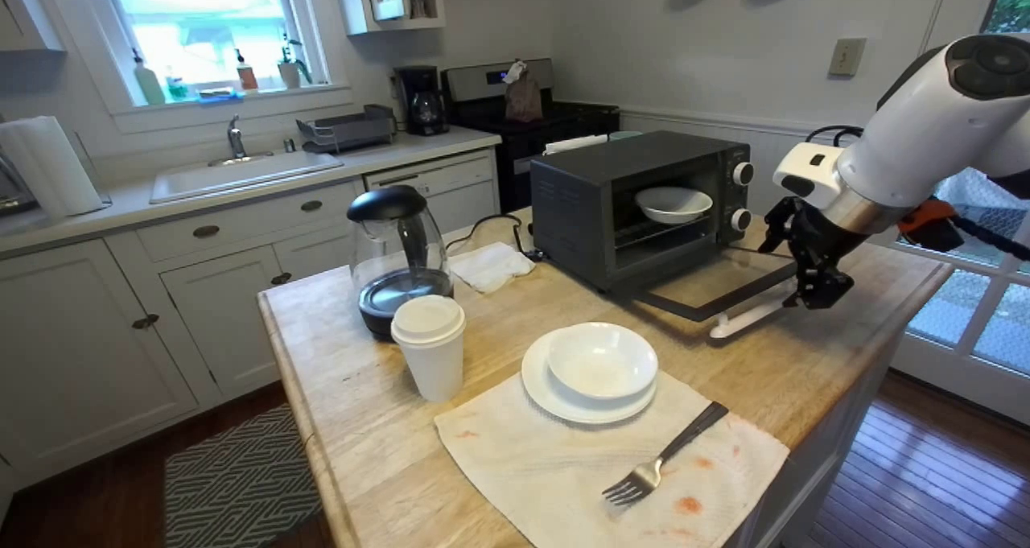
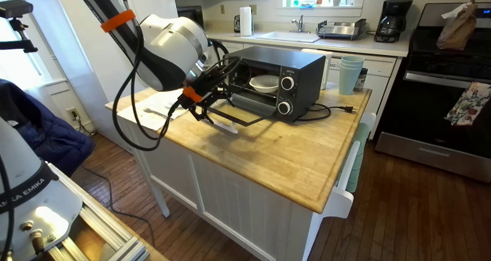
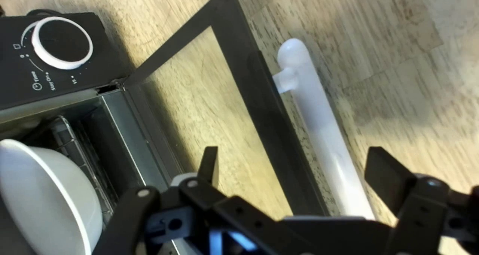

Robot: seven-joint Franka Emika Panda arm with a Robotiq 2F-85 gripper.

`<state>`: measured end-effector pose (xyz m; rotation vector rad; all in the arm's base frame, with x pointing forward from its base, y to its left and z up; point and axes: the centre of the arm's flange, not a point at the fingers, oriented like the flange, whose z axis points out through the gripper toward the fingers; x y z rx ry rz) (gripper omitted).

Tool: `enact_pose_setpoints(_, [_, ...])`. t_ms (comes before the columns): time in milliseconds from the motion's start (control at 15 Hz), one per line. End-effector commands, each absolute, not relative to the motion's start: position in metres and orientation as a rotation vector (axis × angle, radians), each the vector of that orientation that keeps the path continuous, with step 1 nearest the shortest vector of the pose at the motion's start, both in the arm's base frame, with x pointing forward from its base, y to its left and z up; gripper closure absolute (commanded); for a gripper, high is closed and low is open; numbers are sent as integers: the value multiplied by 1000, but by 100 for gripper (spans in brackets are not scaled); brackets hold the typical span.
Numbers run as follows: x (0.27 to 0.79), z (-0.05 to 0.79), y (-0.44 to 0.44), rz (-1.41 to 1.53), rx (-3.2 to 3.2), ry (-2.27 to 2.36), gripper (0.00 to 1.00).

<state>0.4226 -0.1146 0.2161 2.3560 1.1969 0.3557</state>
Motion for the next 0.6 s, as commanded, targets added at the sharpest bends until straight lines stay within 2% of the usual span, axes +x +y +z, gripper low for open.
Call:
enact_pose_setpoints(0, [427, 204, -119, 409, 2363, 1141, 0])
enact_pose_setpoints(533, [433, 203, -117, 468, 2391, 1033, 0])
